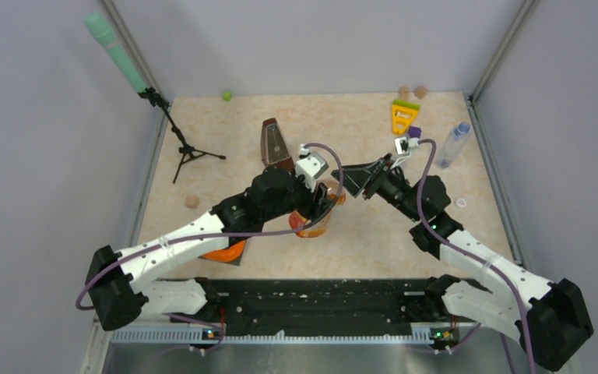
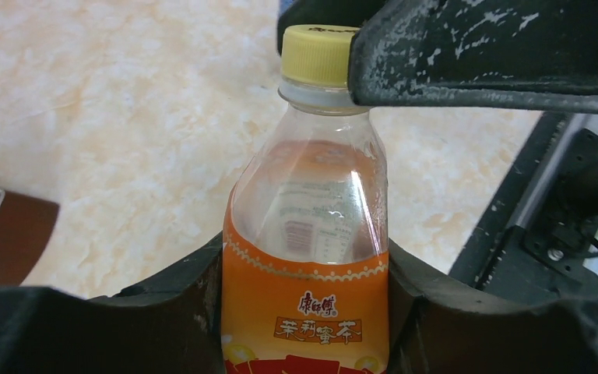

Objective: Unscrew the bottle caps
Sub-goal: Unscrew the bottle cap from the plastic bottle.

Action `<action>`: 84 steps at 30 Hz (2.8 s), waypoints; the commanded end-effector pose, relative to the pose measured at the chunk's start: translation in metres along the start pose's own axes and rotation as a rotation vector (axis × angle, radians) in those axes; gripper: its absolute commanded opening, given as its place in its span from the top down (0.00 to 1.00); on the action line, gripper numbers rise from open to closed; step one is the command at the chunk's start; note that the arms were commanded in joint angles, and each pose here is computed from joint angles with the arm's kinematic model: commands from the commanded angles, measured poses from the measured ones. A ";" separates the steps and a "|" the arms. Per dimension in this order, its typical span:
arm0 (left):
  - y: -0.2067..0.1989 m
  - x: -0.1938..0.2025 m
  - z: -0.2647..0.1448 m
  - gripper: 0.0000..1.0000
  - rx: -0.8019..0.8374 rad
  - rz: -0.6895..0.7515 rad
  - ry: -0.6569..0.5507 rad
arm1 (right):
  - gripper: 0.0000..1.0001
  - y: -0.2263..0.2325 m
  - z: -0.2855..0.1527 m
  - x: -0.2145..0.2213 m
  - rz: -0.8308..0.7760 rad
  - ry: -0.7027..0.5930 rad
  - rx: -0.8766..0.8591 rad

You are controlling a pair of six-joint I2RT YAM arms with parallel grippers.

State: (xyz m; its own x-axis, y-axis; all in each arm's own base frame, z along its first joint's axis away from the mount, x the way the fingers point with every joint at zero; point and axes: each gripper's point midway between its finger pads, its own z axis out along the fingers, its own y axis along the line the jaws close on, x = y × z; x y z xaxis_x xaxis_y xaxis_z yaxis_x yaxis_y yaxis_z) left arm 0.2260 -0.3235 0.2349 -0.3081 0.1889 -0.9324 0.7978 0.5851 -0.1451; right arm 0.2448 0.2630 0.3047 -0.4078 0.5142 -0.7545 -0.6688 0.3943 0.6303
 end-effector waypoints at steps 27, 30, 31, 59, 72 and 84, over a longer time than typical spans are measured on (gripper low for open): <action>0.023 -0.028 -0.018 1.00 -0.452 0.198 -0.145 | 0.69 0.006 0.023 -0.008 0.121 -0.028 -0.015; 0.021 -0.029 -0.017 1.00 -0.439 0.203 -0.148 | 0.58 0.004 0.024 -0.007 0.123 -0.023 -0.007; 0.020 -0.028 -0.016 1.00 -0.434 0.208 -0.145 | 0.58 0.003 0.025 -0.007 0.124 -0.022 -0.003; 0.012 -0.028 -0.017 1.00 -0.377 0.226 -0.143 | 0.51 -0.001 0.030 -0.015 0.132 -0.068 0.013; 0.005 -0.030 -0.013 1.00 -0.340 0.182 -0.161 | 0.53 0.005 0.032 -0.016 0.125 -0.057 -0.014; 0.002 -0.027 -0.009 1.00 -0.313 0.173 -0.149 | 0.62 0.001 0.029 -0.015 0.106 -0.062 0.006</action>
State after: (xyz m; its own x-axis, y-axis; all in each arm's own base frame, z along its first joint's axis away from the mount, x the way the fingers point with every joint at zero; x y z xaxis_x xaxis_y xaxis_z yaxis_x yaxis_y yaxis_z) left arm 0.2324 -0.3144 0.2393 -0.1095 0.2974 -0.9485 0.6190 0.7670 0.1690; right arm 0.2704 0.2795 0.3014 -0.4873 0.5850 -0.6483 -0.5770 0.3416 0.7419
